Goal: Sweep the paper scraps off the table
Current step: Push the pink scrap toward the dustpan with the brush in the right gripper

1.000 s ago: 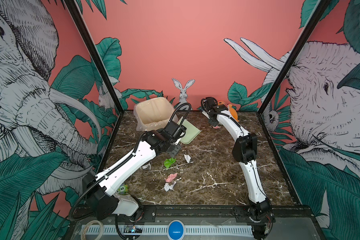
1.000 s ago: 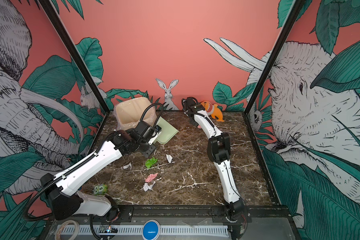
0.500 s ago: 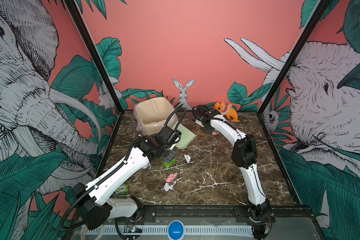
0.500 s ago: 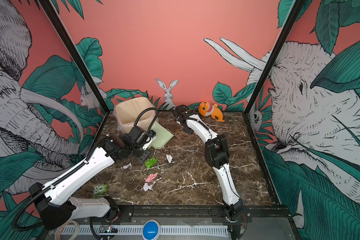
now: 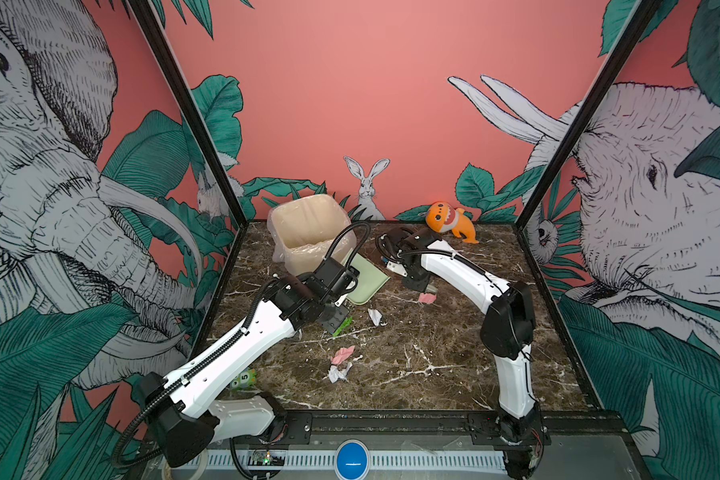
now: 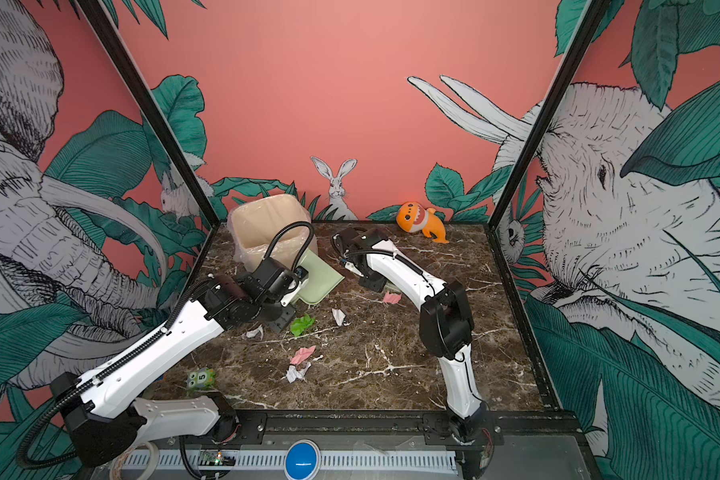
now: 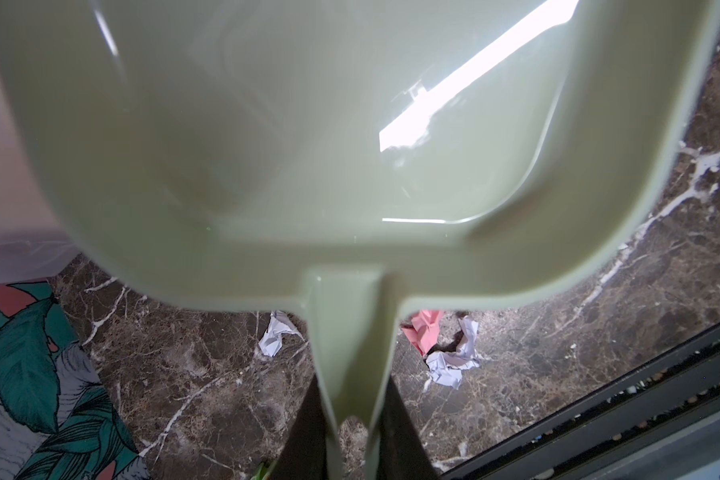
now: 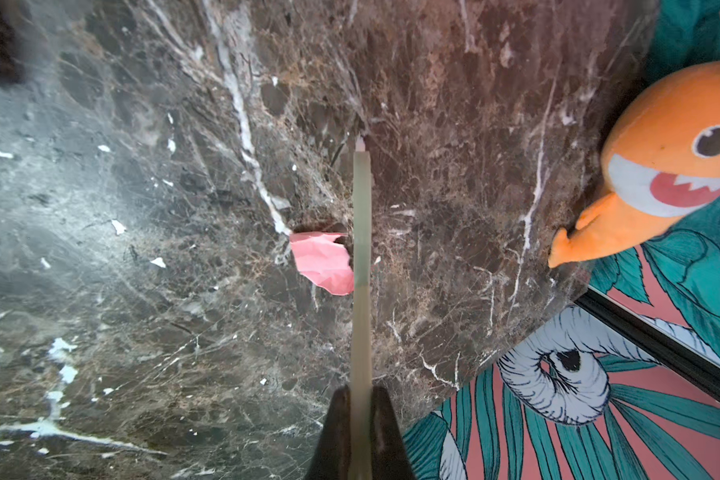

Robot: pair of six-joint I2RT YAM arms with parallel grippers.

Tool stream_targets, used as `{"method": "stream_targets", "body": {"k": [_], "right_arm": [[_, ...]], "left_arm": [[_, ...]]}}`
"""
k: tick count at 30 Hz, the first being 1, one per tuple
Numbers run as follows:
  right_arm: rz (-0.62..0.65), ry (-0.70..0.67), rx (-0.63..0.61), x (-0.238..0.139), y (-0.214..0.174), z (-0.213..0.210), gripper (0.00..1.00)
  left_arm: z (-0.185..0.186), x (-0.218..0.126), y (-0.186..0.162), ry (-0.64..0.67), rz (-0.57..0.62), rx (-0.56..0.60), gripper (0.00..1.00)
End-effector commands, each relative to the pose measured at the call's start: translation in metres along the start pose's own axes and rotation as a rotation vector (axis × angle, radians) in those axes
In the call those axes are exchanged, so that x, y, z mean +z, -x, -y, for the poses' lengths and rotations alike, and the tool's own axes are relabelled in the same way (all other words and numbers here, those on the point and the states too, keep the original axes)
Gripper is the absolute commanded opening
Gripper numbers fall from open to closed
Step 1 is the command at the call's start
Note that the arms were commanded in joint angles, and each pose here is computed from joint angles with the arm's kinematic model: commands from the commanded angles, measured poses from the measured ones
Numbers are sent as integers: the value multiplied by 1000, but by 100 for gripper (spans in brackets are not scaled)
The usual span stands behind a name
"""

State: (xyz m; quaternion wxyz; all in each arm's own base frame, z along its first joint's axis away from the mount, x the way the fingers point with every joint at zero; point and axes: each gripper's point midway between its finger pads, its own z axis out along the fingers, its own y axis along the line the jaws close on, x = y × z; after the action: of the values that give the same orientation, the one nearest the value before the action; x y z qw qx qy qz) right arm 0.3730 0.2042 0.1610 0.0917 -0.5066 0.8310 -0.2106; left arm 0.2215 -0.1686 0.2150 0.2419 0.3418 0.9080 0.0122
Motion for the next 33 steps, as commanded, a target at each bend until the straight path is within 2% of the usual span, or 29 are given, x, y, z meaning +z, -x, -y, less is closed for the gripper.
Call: {"method": "stream_targets", "body": {"k": [1,6,13,22,33], "right_arm": [[14,-83,98,-24,-16,32,0],[-50,-75,161,0,-25,44,0],[-108,8,180,34,-32,30,0],[-118,123,162,38,-41,-11,0],[-71,204,145,19,-39,-59,0]], "left_arm": [[5,-4,-8,-18,-8,-8,16],[14,4,-9,-32,-18,6,16],[37,28,-11,-79,-43,33,16],[64,56,-21,-107,-103,98,16],[69,65,-33,-108,-147,123,16]]}}
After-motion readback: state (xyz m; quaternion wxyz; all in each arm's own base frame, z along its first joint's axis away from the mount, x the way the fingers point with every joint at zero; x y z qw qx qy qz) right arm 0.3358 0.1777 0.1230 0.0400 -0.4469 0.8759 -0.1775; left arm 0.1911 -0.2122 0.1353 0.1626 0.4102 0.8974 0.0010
